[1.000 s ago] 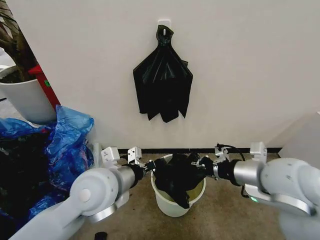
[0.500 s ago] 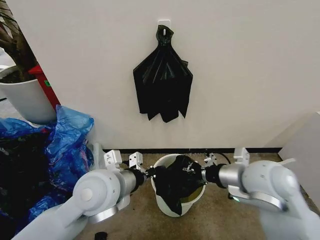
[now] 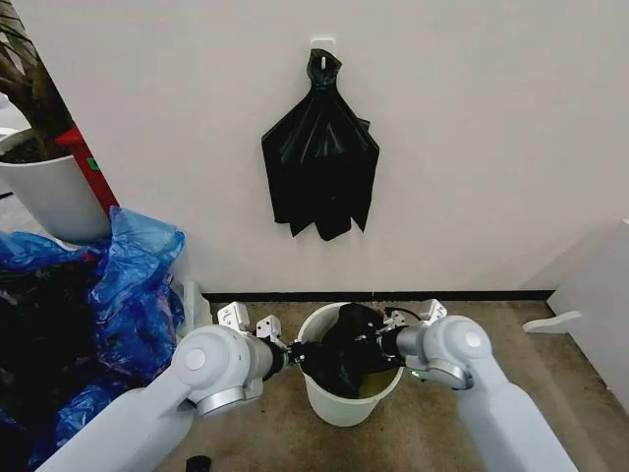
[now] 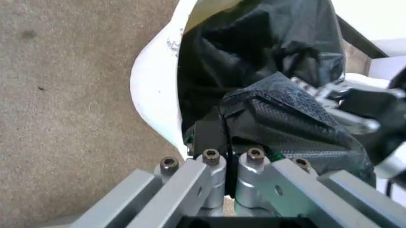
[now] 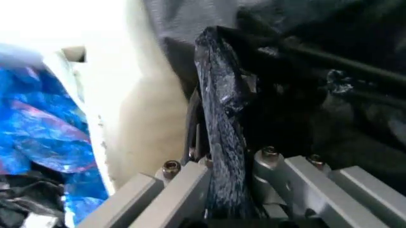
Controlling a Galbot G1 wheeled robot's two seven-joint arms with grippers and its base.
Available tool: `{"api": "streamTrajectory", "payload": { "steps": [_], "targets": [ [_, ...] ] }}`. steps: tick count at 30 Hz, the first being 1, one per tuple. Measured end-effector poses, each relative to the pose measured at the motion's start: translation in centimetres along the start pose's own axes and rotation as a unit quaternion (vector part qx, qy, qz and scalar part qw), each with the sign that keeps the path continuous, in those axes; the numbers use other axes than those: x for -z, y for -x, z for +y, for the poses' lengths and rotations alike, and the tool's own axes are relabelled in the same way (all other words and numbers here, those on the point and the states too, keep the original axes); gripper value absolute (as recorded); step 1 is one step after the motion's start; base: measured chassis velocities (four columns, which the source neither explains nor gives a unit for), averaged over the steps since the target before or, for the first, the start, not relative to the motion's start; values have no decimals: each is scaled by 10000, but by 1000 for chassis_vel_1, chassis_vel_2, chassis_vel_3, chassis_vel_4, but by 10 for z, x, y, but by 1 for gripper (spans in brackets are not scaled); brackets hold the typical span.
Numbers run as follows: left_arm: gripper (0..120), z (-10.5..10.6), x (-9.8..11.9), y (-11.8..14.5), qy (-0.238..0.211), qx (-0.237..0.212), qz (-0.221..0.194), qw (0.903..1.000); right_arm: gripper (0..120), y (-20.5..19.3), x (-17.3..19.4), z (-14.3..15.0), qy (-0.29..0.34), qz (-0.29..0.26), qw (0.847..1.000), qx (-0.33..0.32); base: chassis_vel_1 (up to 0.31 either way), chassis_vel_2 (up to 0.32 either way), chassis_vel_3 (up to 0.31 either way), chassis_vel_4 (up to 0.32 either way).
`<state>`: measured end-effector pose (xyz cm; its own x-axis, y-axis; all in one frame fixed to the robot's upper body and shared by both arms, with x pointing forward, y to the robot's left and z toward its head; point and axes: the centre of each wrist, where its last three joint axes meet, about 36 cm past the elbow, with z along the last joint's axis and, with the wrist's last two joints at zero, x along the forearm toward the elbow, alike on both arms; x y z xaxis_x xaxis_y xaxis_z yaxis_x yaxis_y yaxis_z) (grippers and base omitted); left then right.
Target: Place the garbage bag over the trash bin.
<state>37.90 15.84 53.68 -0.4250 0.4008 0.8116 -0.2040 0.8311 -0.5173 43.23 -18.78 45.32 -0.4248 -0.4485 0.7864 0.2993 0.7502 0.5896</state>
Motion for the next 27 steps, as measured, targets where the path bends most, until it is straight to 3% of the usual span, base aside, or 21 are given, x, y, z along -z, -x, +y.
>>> {"api": "streamTrajectory", "payload": {
  "steps": [6, 15, 27],
  "targets": [
    [0, -5, 2, 9, -47, -7, 107, 9999, 0, 22, -8, -3, -40, 104, 9997, -238, 0, 0, 0, 0],
    [0, -14, 4, 3, -23, -174, 105, 9998, 0, 20, -14, -2, -50, 137, 9994, -301, 0, 0, 0, 0],
    [0, -20, 14, -36, 126, -751, -400, 9963, 0, -59, -22, 19, -207, -148, 9993, 263, 0, 0, 0, 0]
  ]
}}
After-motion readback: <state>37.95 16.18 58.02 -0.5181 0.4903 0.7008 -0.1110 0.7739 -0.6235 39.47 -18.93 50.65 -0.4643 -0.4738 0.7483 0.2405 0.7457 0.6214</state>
